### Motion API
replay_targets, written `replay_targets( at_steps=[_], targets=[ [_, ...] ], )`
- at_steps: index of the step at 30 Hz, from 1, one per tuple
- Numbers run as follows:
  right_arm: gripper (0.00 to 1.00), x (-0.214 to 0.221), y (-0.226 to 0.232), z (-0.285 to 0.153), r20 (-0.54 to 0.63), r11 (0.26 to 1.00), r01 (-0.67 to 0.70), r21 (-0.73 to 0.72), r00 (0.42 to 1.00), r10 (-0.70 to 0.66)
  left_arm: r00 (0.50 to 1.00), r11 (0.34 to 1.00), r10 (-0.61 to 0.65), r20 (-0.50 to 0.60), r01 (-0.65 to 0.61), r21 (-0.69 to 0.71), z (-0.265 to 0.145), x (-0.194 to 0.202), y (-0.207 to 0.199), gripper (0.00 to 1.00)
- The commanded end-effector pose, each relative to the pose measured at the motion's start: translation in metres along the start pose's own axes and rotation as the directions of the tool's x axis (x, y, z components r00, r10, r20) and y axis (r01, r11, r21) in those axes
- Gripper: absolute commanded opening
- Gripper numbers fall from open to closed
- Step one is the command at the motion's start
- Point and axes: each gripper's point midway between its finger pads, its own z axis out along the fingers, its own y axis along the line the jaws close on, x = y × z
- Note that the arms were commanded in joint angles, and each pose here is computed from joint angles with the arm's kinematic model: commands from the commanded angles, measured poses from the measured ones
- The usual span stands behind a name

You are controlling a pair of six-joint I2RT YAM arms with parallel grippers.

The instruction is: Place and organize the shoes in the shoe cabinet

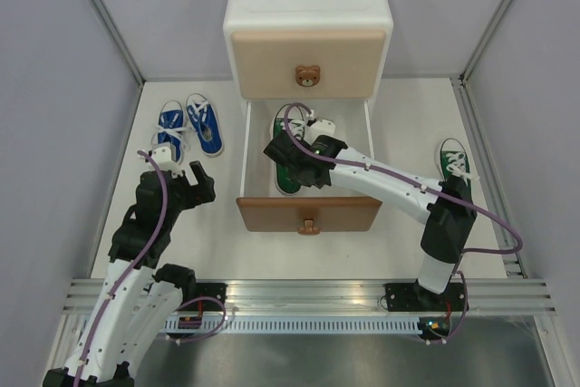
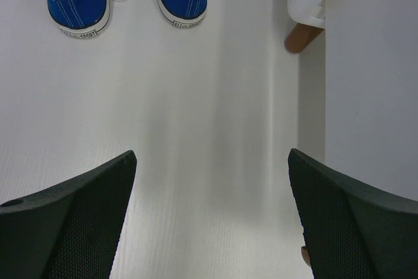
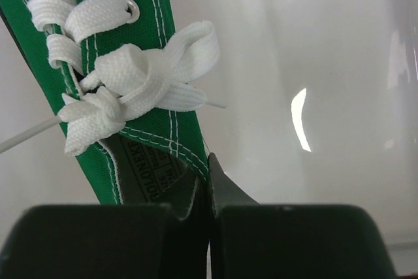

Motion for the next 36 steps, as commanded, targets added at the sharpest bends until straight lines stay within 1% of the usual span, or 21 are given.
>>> replay_targets(
  at_steps=[1, 7, 11, 20, 27, 30, 31, 33, 34, 36],
  targets=[
    [0.01, -0.017, 0.020, -0.007, 0.060, 0.995, -0.088, -0.044, 0.994, 0.090, 0.999, 1.000, 0.013, 0.043, -0.012, -0.004, -0.001, -0.010, 0.000, 1.00],
    [0.01, 0.001, 0.024, -0.003, 0.015, 0.997, -0.062, -0.035, 0.998, 0.062, 0.999, 1.000, 0.011, 0.049, -0.011, 0.001, -0.002, -0.011, 0.000, 1.00],
    [0.03, 0.003, 0.024, -0.007, 0.016, 0.996, -0.077, -0.044, 0.997, 0.078, 0.999, 1.000, 0.012, 0.045, -0.012, -0.001, -0.001, -0.011, 0.000, 1.00],
    [0.06, 0.012, 0.016, 0.004, 0.010, 0.996, -0.092, -0.013, 0.996, 0.092, 0.999, 1.000, 0.010, 0.054, -0.010, -0.003, -0.003, -0.012, 0.001, 1.00],
    [0.11, 0.013, 0.016, 0.002, 0.015, 0.994, -0.105, -0.019, 0.994, 0.105, 0.998, 1.000, 0.010, 0.054, -0.010, -0.005, -0.003, -0.012, 0.001, 1.00],
    [0.16, 0.014, 0.016, 0.001, 0.013, 0.994, -0.107, -0.023, 0.994, 0.107, 0.998, 1.000, 0.010, 0.054, -0.010, -0.005, -0.003, -0.012, 0.001, 1.00],
    [0.25, 0.014, 0.018, 0.001, 0.009, 0.993, -0.113, -0.033, 0.994, 0.113, 0.999, 1.000, 0.011, 0.052, -0.010, -0.004, -0.003, -0.011, 0.001, 1.00],
    [0.31, 0.015, 0.017, 0.001, 0.006, 0.993, -0.112, -0.039, 0.994, 0.112, 0.998, 1.000, 0.012, 0.054, -0.012, -0.003, -0.003, -0.012, 0.001, 1.00],
    [0.36, 0.015, 0.018, 0.000, 0.007, 0.993, -0.112, -0.046, 0.994, 0.112, 0.999, 1.000, 0.013, 0.049, -0.013, -0.003, -0.002, -0.011, 0.001, 1.00],
    [0.41, 0.014, 0.020, -0.003, 0.008, 0.992, -0.111, -0.057, 0.994, 0.111, 0.999, 1.000, 0.013, 0.049, -0.013, -0.005, -0.002, -0.011, 0.001, 1.00]
  ],
)
